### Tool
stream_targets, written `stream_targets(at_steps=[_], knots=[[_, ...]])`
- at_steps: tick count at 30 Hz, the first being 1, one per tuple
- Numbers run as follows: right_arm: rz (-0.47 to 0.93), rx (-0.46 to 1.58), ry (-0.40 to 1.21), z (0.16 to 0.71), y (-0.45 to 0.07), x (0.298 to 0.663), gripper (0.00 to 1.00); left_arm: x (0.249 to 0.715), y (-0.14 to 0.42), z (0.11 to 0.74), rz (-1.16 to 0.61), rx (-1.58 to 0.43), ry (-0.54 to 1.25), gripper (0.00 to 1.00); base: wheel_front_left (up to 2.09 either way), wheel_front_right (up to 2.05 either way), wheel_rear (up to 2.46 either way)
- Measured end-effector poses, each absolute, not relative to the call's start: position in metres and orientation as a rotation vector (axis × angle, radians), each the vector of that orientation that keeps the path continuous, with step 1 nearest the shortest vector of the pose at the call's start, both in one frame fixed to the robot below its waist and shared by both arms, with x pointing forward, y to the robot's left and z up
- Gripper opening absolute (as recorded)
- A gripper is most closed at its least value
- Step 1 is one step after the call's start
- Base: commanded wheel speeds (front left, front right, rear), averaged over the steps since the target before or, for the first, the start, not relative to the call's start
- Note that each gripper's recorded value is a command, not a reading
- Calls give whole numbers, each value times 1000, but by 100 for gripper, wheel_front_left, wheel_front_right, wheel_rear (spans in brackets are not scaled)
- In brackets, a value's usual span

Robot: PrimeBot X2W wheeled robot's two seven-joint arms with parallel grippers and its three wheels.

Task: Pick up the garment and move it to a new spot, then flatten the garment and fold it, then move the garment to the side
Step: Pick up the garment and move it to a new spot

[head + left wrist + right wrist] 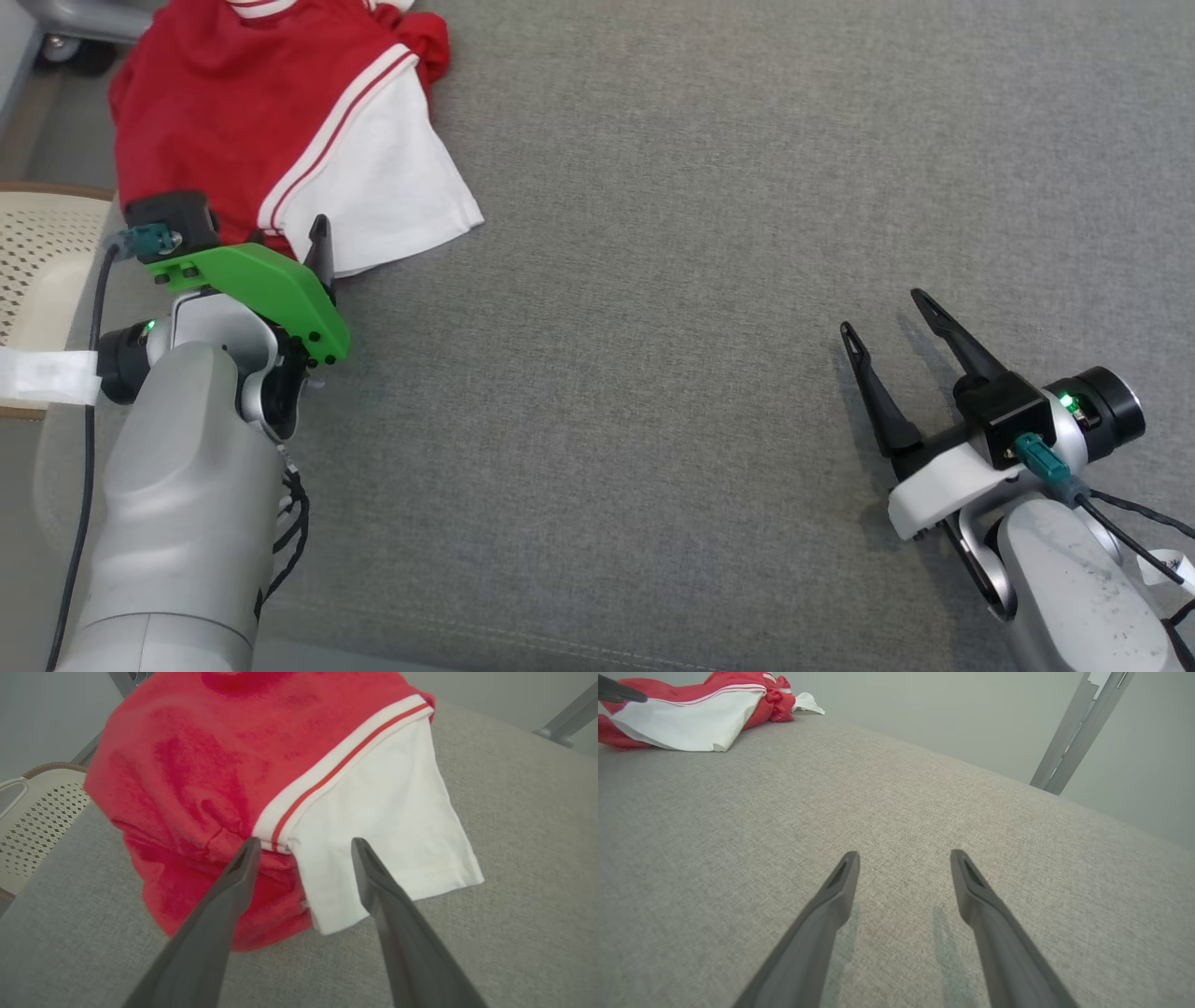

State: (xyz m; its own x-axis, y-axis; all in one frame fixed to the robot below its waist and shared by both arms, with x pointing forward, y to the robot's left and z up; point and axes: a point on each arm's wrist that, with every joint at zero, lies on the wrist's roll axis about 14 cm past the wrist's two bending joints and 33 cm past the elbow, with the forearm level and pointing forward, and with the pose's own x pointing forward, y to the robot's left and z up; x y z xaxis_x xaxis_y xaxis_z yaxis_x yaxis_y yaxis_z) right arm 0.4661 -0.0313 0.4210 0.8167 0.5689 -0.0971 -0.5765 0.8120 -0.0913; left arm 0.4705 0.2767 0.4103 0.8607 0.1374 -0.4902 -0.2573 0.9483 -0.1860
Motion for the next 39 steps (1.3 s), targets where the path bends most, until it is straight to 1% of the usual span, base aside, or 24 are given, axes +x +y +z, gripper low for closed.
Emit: stream_targets(at_steps=[4, 5, 6, 7, 8, 9, 12, 16, 22, 27, 30, 32, 33, 39], knots=[[585, -120, 85, 413, -43, 469, 100, 468, 272, 374, 212, -240, 631, 100, 0, 0, 0], [577, -122, 93, 410, -47, 469, 100, 467, 272, 367, 210, -214, 663, 96, 0, 0, 0], [569, -123, 100, 407, -50, 469, 100, 467, 272, 361, 209, -199, 684, 47, 0, 0, 0], [563, -125, 105, 405, -53, 470, 100, 468, 272, 358, 208, -197, 695, 29, 0, 0, 0], [557, -126, 108, 404, -56, 471, 100, 471, 270, 356, 203, -196, 700, 18, 0, 0, 0], [550, -127, 112, 402, -59, 472, 100, 473, 268, 353, 196, -190, 710, 0, 0, 0, 0], [533, -129, 121, 399, -65, 473, 100, 476, 263, 350, 172, -184, 720, 0, 0, 0, 0], [537, -100, 103, 407, -55, 472, 100, 484, 257, 368, 113, -147, 652, 0, 0, 0, 0], [537, -67, 95, 417, -45, 462, 100, 505, 245, 425, 12, -41, 475, 0, 0, 0, 0], [536, -32, 51, 439, -34, 457, 100, 522, 222, 501, -103, 52, 292, 0, 0, 0, 0], [524, -11, 30, 451, -32, 454, 100, 526, 190, 546, -204, 95, 189, 0, 0, 0, 0], [507, -1, 25, 455, -35, 451, 100, 520, 159, 562, -289, 110, 153, 0, 0, 0, 0], [507, -1, 25, 455, -35, 451, 100, 520, 159, 562, -289, 110, 153, 0, 0, 0, 0], [417, 3, 24, 460, -65, 445, 100, 478, 45, 582, -588, 64, 114, 0, 0, 0, 0]])
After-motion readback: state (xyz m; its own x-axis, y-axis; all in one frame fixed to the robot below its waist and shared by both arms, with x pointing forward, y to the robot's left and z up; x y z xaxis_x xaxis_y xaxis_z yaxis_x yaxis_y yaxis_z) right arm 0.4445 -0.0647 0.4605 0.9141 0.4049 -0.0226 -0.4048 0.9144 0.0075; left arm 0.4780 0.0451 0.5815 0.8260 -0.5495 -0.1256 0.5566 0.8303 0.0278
